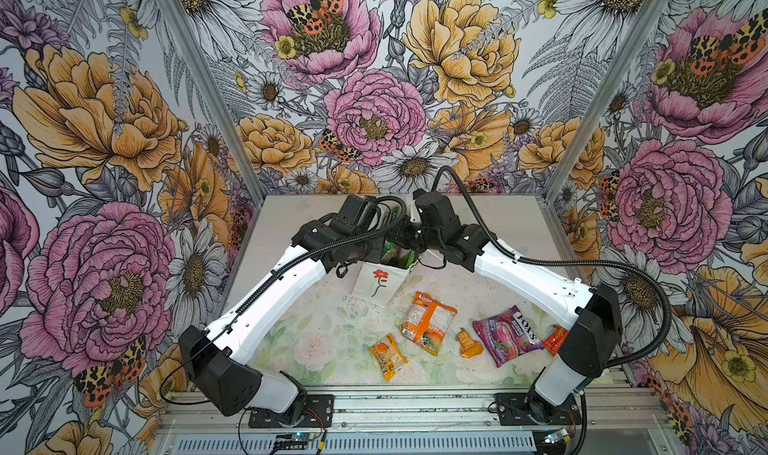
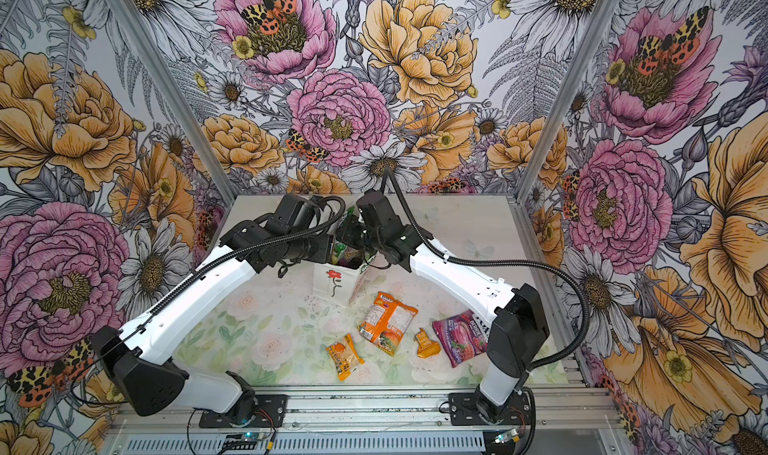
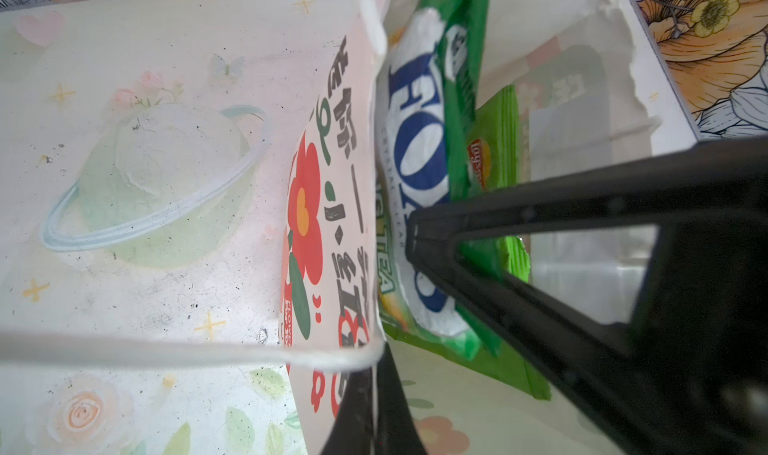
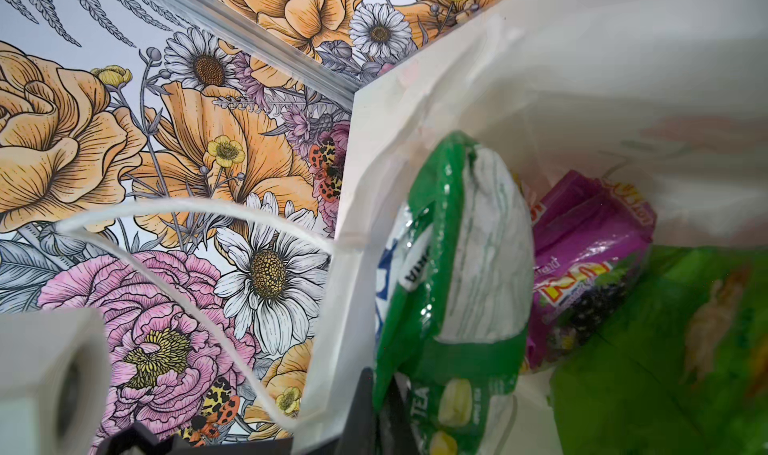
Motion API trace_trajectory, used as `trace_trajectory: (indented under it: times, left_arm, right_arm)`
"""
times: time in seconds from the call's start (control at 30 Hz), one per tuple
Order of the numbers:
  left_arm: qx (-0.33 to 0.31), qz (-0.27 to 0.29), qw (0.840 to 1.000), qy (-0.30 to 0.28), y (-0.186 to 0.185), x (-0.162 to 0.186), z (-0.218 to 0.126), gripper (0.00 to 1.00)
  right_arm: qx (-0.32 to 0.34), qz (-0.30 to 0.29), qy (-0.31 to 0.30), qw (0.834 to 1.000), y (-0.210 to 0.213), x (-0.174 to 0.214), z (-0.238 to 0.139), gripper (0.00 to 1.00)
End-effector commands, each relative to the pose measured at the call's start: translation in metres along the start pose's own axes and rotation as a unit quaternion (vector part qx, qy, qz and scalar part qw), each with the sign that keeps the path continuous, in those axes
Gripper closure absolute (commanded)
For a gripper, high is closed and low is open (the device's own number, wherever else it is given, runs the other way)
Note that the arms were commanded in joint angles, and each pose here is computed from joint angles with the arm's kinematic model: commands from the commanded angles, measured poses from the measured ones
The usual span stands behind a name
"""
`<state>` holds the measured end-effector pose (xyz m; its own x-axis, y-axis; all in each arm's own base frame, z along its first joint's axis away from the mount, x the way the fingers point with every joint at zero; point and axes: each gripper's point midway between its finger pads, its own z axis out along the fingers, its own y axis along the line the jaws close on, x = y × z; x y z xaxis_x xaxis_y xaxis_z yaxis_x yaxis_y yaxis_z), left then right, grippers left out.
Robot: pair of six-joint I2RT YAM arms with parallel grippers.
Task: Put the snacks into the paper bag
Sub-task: 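Lower the Spring Tea bag into the paper bag held by left gripper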
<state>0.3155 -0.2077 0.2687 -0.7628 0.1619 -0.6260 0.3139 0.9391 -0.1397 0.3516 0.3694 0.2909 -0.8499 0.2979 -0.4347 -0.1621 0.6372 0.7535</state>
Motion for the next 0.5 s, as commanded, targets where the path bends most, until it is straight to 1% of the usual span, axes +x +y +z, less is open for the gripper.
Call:
trace_trajectory:
  times: [0.0,0.23,0.37,0.47]
  left_arm:
    - [0.035,0.005,0.997,-0.063,-0.012,-0.025,-0.022,1.00]
    - [0.038,0.004,0.997,-0.064,-0.013,-0.026,-0.022,1.00]
    - [0.036,0.004,0.997,-0.063,-0.012,-0.025,-0.021,1.00]
    - [0.035,0.004,0.997,-0.064,-0.011,-0.024,-0.022,1.00]
  right_arm:
    - [0.013,-0.028,-0.002,1.000,0.002,-0.006,0.004,1.00]
    - [0.004,-0.026,0.038,0.999,0.004,0.013,0.031,1.00]
    - [-0.028,-0.018,0.067,0.997,0.014,0.024,0.042,1.00]
    - [-0.020,-0.018,0.068,0.997,0.009,0.026,0.046,1.00]
